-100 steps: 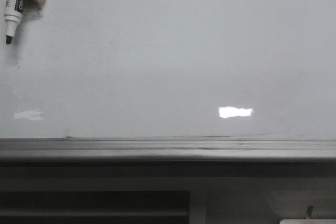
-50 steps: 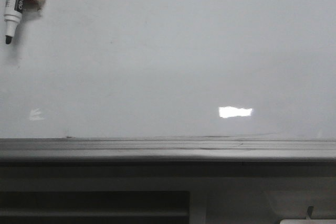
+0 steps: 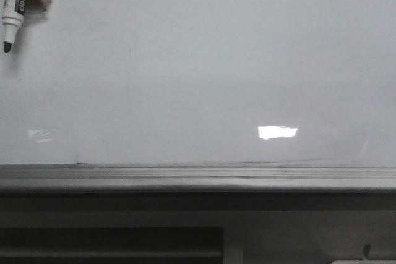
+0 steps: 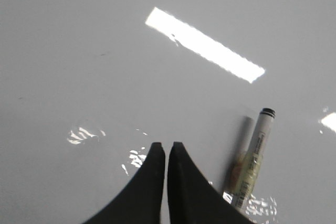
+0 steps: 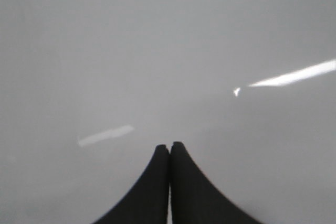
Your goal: Write number 2 on whiteboard
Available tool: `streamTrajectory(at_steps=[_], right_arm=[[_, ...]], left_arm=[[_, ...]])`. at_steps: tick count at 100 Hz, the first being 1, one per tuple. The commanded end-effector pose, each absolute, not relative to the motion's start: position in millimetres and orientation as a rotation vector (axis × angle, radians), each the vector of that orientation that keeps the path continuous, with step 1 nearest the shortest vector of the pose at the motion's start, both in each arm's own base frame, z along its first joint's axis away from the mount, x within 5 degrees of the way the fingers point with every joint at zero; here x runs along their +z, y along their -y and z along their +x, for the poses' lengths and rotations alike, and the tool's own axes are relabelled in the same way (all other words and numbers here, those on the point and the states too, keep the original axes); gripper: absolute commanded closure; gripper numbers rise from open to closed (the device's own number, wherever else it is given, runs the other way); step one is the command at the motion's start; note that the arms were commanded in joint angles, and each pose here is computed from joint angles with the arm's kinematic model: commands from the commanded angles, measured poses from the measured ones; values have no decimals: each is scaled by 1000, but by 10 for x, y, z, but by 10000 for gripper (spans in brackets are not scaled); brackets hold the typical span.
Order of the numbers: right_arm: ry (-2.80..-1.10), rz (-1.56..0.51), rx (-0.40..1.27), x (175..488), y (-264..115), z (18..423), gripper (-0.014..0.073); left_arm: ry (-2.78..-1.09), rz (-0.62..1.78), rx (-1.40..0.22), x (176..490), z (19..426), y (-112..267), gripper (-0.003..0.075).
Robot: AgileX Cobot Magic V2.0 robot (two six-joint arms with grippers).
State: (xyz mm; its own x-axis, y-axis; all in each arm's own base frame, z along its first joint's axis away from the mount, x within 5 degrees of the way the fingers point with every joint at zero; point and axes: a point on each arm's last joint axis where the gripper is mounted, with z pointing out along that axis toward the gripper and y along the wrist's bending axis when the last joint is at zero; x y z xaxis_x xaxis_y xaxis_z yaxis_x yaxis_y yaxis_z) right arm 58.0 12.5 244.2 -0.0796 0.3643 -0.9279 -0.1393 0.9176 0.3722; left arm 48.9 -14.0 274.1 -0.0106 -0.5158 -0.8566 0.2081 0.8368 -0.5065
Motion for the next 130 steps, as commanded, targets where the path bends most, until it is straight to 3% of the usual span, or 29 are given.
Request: streamTrajectory(at_steps=[1,24,41,48,61,67,91,130], right_arm=[[-1656,130,378,2728,-142,690,641],[-1861,76,370,3026,-206,1035,641],[-1915,38,366,3128,-232,1143,614],[-1917,29,366,3159,-236,1147,528],[-1919,28,370,3167,-240,1144,295],[-1919,28,370,3167,-240,1144,263],[-1914,30,371,3172,-238,1146,266],[-1903,34,368,3181,-235,1150,266]], left_arm=[[-1542,-179,-514,3026,563,166,741],[-1811,11,-440,3320,942,281,740],[-1859,98,-479,3381,1146,361,710],[-1855,136,-502,3401,1207,396,627],[-1851,177,-532,3409,1307,438,381],[-1847,205,-534,3411,1351,454,332],[-1889,339,-554,3451,1578,557,386],[-1966,431,-609,3360,1962,839,386]])
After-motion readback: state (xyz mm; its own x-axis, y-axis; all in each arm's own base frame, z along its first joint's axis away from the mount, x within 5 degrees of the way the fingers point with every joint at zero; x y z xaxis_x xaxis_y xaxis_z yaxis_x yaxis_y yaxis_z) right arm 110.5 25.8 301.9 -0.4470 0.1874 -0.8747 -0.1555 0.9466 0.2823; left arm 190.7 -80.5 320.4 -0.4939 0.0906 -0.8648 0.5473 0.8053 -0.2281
